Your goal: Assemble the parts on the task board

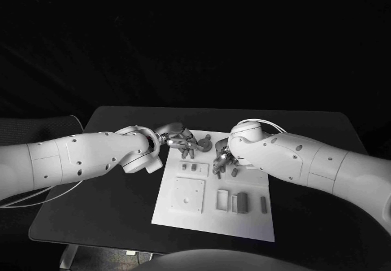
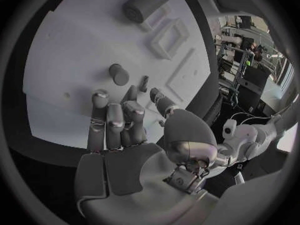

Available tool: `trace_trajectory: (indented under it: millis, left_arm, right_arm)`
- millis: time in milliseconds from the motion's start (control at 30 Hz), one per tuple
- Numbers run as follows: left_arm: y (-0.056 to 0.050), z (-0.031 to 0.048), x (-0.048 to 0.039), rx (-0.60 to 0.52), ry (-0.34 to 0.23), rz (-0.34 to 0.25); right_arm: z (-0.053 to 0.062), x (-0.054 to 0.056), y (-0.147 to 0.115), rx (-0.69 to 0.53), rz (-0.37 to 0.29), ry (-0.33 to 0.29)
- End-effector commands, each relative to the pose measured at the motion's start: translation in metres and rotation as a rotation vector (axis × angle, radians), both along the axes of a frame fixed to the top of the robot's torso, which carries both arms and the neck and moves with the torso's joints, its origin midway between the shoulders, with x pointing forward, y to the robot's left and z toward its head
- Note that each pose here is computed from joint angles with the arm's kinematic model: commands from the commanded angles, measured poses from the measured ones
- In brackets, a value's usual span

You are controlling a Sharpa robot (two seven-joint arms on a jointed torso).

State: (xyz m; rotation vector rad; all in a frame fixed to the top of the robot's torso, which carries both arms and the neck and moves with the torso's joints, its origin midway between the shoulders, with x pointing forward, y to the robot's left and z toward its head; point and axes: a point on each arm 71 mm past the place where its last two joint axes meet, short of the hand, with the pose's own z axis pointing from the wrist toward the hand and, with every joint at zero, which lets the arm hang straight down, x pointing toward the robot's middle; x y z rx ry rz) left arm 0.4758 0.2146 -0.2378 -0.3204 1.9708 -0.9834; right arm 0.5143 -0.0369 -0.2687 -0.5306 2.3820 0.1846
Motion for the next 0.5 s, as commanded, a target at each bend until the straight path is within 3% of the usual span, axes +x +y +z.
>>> trace_trajectory:
  millis: [33, 500]
  left_arm:
    - [-0.0027, 0.0005, -0.0007, -0.008, 0.009, -0.012]
    - [-0.0037, 0.0005, -0.0009, -0.008, 0.01, -0.014]
  right_arm:
    - [-0.0034, -0.0023, 0.0021, -0.009, 0.023, -0.002]
    - [-0.0092, -0.0059, 0.0057, -0.012, 0.039, 0.001]
